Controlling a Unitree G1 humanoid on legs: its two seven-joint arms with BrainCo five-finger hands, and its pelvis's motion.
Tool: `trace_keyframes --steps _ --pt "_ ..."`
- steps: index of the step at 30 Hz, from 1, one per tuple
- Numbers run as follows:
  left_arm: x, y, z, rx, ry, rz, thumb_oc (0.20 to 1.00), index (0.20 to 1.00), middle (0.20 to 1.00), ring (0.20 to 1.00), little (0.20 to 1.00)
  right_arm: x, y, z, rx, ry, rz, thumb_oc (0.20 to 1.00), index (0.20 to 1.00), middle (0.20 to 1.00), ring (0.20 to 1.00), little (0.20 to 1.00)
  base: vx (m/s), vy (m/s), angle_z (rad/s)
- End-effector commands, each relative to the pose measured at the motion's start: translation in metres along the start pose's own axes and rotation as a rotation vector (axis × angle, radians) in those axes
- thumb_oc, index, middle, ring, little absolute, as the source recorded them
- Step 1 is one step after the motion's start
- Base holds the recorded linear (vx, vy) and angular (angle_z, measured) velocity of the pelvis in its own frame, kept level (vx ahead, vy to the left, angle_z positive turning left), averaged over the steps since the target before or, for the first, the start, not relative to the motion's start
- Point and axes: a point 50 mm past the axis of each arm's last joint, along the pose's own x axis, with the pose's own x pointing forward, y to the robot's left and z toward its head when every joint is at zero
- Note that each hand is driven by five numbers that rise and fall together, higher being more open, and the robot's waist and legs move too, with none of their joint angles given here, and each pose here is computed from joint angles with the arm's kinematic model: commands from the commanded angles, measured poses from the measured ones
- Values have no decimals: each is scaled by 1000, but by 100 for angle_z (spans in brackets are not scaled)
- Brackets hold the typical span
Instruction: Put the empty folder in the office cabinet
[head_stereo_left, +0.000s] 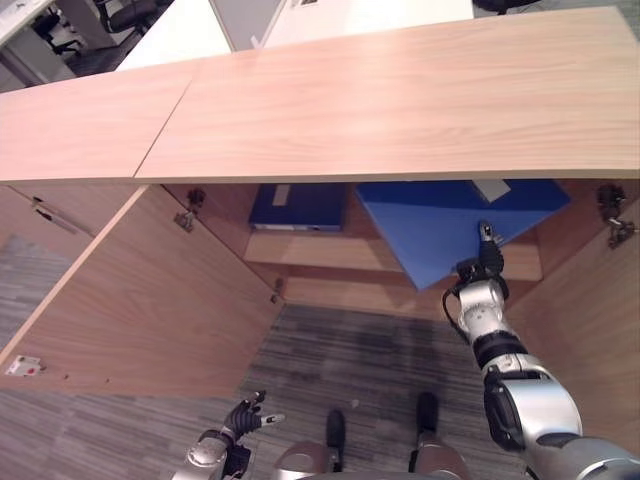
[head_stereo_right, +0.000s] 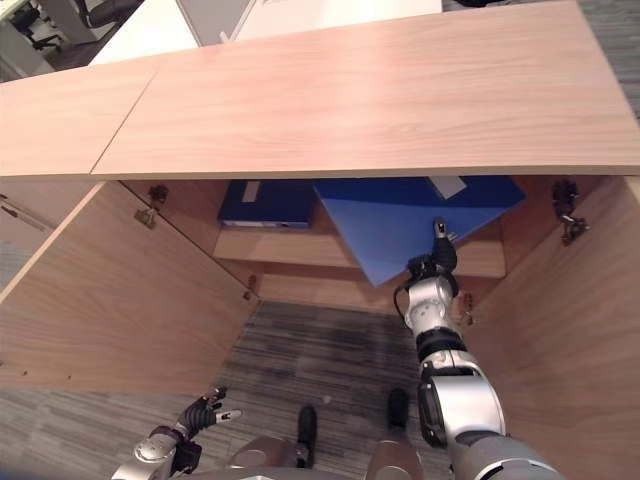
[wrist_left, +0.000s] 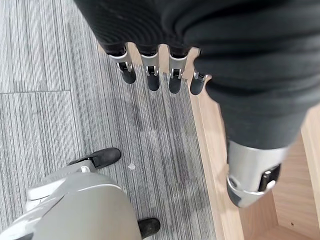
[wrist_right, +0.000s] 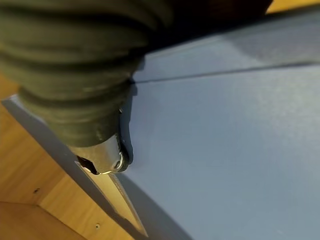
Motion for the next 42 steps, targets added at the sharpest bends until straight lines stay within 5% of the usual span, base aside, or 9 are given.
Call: trace_keyframes --steps 1,14,25,42 --pt "1 11 9 78 -29 -10 1000 1000 1000 1000 1000 19 55 56 196 -170 70 200 200 200 200 200 -16 99 8" --pt "3 1 14 147 -40 -94 1000 1000 1000 1000 1000 28 56 101 320 -251 6 200 200 200 200 200 14 93 3" --pt "-4 42 18 93 -39 53 1000 1000 1000 1000 1000 26 99 110 307 -246 117 200 200 200 200 200 44 17 -43" --pt "5 19 19 101 -30 -19 1000 1000 1000 1000 1000 27 72 152 244 -354 52 200 200 200 200 200 153 -159 15"
